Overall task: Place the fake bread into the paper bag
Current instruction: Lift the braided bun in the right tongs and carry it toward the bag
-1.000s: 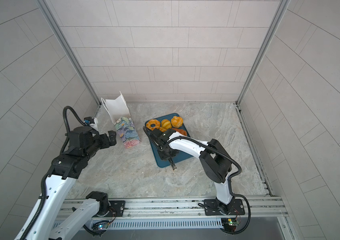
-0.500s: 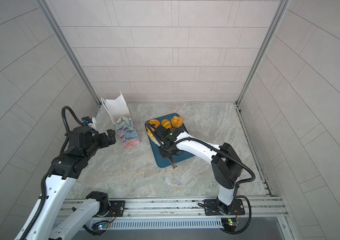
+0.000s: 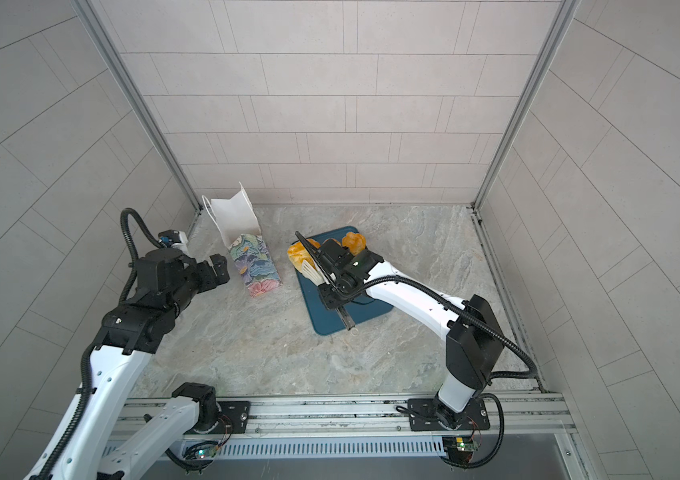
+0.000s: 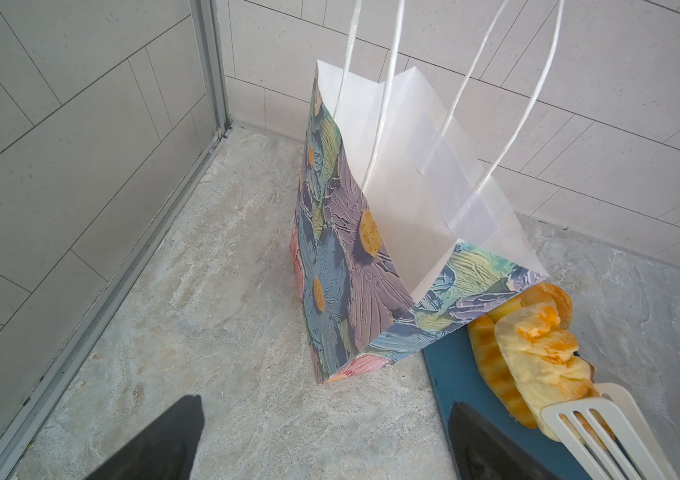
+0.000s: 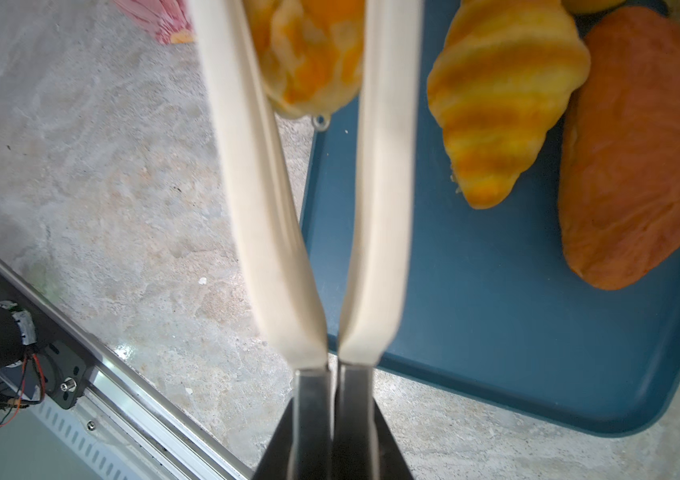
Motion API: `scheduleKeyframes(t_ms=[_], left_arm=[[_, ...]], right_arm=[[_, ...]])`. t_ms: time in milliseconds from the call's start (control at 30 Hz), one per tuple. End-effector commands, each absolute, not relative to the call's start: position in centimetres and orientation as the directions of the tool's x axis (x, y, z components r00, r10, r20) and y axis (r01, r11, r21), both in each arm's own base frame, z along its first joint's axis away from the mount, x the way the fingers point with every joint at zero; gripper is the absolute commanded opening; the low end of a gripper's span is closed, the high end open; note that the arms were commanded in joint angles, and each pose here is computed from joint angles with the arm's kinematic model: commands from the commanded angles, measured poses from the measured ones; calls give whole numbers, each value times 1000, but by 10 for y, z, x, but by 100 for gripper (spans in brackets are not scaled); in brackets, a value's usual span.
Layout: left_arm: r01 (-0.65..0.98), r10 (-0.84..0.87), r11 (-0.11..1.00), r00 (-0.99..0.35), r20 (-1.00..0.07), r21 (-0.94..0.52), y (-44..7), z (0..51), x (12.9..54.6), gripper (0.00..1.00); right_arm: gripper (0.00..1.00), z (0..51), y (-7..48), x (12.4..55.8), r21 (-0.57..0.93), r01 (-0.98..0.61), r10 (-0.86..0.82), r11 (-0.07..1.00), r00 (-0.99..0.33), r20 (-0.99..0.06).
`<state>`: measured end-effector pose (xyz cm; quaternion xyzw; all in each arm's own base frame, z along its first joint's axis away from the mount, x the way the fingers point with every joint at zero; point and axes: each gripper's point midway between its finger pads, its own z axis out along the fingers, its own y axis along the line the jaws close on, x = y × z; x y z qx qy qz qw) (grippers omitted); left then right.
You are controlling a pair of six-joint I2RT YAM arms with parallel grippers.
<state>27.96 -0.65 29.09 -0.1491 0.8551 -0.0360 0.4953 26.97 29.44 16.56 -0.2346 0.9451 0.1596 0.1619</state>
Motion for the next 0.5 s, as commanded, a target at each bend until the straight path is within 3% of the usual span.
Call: scheduleKeyframes(t_ms=[0, 133, 467], left_arm=[[-262, -350, 931, -439, -827, -255, -3, 299, 281, 100], [-258, -391, 917, -433, -812, -304, -9, 299, 286, 100], [-293, -378, 917, -423, -823, -270, -1, 315, 288, 100]], right_arm=[[23, 207, 301, 272, 242, -559, -402, 793, -778, -483], [23, 227, 304, 274, 252, -587, -399, 770, -750, -527], [25, 264, 304, 281, 274, -640, -382, 718, -691, -613]])
